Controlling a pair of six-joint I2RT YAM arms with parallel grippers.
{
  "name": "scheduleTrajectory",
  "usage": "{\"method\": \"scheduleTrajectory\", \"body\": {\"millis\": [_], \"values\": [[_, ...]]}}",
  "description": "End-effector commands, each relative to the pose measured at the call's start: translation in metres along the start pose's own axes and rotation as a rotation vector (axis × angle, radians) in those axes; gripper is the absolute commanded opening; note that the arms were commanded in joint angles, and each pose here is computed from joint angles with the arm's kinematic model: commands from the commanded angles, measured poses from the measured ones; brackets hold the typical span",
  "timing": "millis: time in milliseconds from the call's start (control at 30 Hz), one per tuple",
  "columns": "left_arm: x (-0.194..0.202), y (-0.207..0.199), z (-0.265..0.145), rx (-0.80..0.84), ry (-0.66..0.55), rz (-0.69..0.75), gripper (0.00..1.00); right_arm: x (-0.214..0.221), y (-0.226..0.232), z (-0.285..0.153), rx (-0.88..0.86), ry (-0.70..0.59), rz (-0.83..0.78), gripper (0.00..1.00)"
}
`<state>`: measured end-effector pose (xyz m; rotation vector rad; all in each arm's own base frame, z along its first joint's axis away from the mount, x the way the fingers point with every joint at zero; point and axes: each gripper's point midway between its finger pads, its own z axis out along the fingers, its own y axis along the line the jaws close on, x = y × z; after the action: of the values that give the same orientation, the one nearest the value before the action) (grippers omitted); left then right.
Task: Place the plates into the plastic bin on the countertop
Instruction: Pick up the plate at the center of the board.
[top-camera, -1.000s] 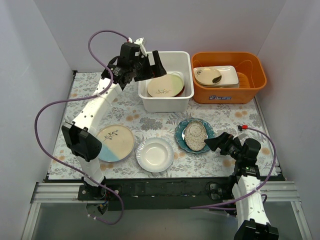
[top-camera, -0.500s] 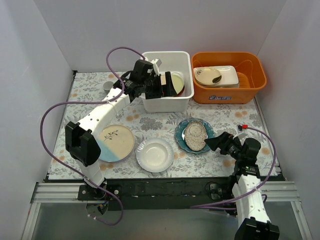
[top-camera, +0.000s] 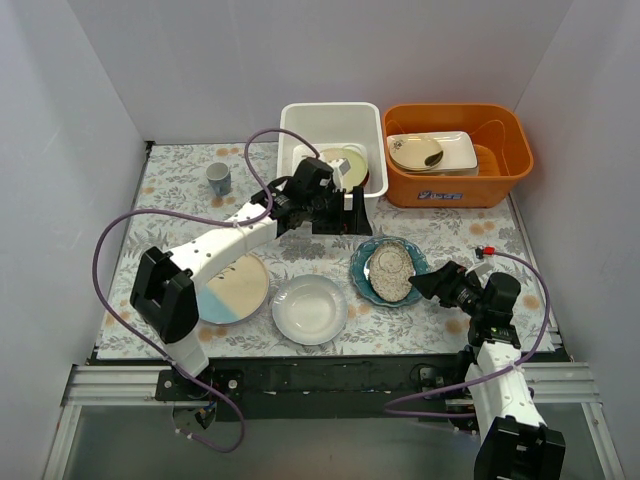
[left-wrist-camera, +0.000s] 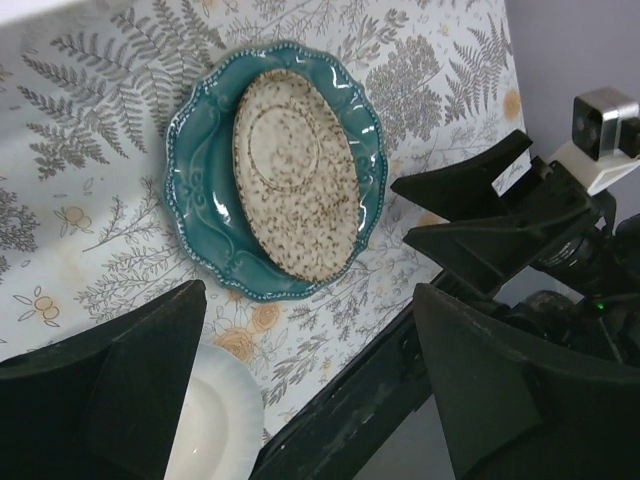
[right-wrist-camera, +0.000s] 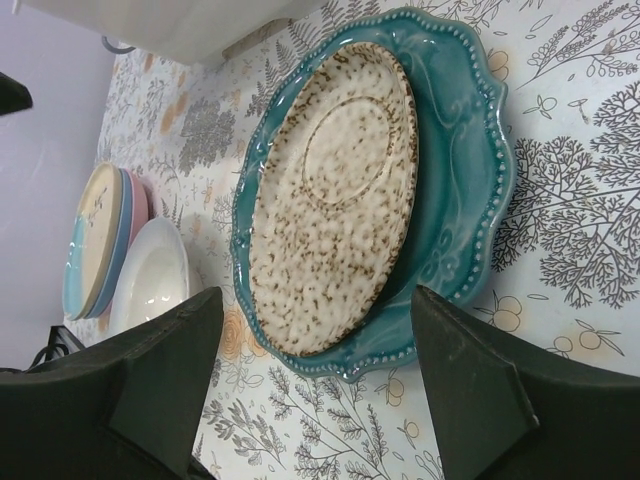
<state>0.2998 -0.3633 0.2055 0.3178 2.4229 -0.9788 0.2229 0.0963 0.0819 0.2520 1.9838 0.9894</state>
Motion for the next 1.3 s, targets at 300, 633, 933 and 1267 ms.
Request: {"method": "scheduleTrajectory", "body": {"millis": [300,633,933,1267], "values": [[0.049,-0.001,0.042,0.032,0.067,-0.029,0.73,-0.013,0.012,0.001,-0.048,-0.027,-0.05,0.81],[0.083,0.001,0.071,0.081,0.132,-0.072,0.65,-0.009,0.012,0.001,-0.052,-0.016,-0.042,0.83],[0.105,0.008,0.089,0.133,0.159,-0.11,0.58,-0.01,0.013,0.0,-0.054,-0.021,-0.055,0.84],[0.121,0.014,0.105,0.175,0.189,-0.145,0.56,-0.009,0.011,-0.001,-0.047,-0.022,-0.056,0.84]]}}
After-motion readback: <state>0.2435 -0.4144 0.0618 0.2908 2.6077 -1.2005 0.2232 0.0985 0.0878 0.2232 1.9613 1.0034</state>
